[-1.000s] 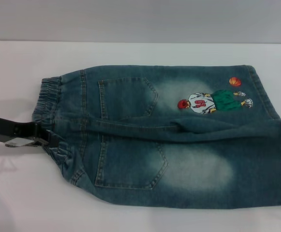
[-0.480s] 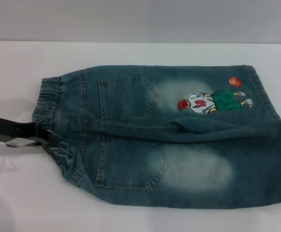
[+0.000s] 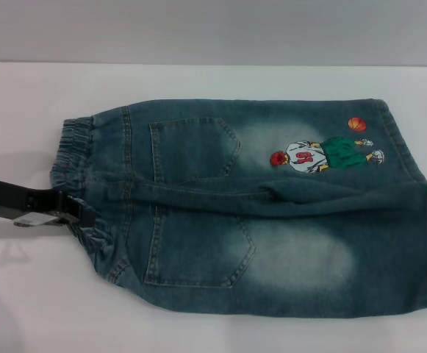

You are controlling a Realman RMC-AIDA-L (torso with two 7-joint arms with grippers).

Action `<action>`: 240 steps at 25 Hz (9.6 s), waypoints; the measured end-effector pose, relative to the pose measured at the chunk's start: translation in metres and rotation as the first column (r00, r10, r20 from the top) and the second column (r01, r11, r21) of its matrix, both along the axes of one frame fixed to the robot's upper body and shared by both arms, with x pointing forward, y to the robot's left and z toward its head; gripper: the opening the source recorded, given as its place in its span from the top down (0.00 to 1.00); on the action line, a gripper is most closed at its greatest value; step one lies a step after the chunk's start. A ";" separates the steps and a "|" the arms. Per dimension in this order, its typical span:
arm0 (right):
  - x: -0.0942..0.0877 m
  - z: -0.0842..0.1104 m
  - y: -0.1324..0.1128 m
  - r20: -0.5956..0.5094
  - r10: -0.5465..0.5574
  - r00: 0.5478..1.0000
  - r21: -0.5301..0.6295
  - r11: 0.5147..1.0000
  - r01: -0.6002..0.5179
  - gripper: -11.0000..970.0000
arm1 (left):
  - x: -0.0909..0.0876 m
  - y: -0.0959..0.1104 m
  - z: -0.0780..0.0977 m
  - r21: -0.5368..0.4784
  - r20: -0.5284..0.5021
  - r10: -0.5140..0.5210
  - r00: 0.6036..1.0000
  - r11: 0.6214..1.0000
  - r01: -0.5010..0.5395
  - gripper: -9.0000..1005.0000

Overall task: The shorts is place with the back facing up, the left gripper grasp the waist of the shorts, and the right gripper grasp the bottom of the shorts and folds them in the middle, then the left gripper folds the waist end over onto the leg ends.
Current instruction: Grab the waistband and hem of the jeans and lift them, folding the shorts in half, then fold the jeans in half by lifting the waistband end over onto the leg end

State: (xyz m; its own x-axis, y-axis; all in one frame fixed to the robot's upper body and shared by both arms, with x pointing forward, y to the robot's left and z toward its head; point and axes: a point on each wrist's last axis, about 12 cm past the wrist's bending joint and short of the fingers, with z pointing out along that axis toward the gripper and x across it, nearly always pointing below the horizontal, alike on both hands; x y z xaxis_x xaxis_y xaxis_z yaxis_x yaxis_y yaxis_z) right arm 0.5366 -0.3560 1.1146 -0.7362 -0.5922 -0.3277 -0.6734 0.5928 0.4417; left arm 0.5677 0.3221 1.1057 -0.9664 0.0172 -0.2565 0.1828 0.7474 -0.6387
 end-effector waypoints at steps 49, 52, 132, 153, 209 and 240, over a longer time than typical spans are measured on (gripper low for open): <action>0.004 -0.002 0.013 0.030 0.042 0.999 -0.018 0.999 -0.042 0.42 | 0.002 -0.002 0.000 0.000 0.004 -0.003 1.000 1.000 0.003 0.94; 0.004 -0.002 0.015 0.035 0.053 0.998 -0.015 0.999 -0.052 0.42 | 0.002 -0.002 0.000 -0.001 0.004 -0.003 1.000 1.000 0.003 0.94; -0.013 -0.005 -0.029 0.593 -0.457 0.662 0.489 0.859 0.155 0.99 | 0.040 -0.004 0.032 -0.254 0.232 0.263 0.936 0.946 -0.203 0.94; 0.025 -0.019 -0.023 0.576 -0.639 0.510 0.538 0.766 0.352 0.99 | 0.047 -0.005 0.013 -0.300 0.354 0.440 0.825 0.889 -0.345 0.93; 0.096 -0.039 0.030 0.656 -0.610 0.444 0.342 0.765 0.546 0.45 | 0.043 -0.017 -0.019 -0.238 0.523 0.396 0.755 0.918 -0.317 0.80; 0.023 -0.042 0.007 0.582 -0.809 0.081 0.747 0.571 0.339 0.45 | 0.004 0.007 -0.056 -0.031 0.752 0.200 0.628 0.962 -0.270 0.18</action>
State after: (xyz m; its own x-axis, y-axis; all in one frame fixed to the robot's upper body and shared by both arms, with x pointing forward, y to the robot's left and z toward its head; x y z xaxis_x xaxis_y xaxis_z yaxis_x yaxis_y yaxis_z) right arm 0.5598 -0.3493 1.0724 0.0464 0.2129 -0.9760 -0.2676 0.9440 0.1931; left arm 0.5717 0.3288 1.0499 -0.4243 -0.1297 -0.8962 0.3794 0.8732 -0.3060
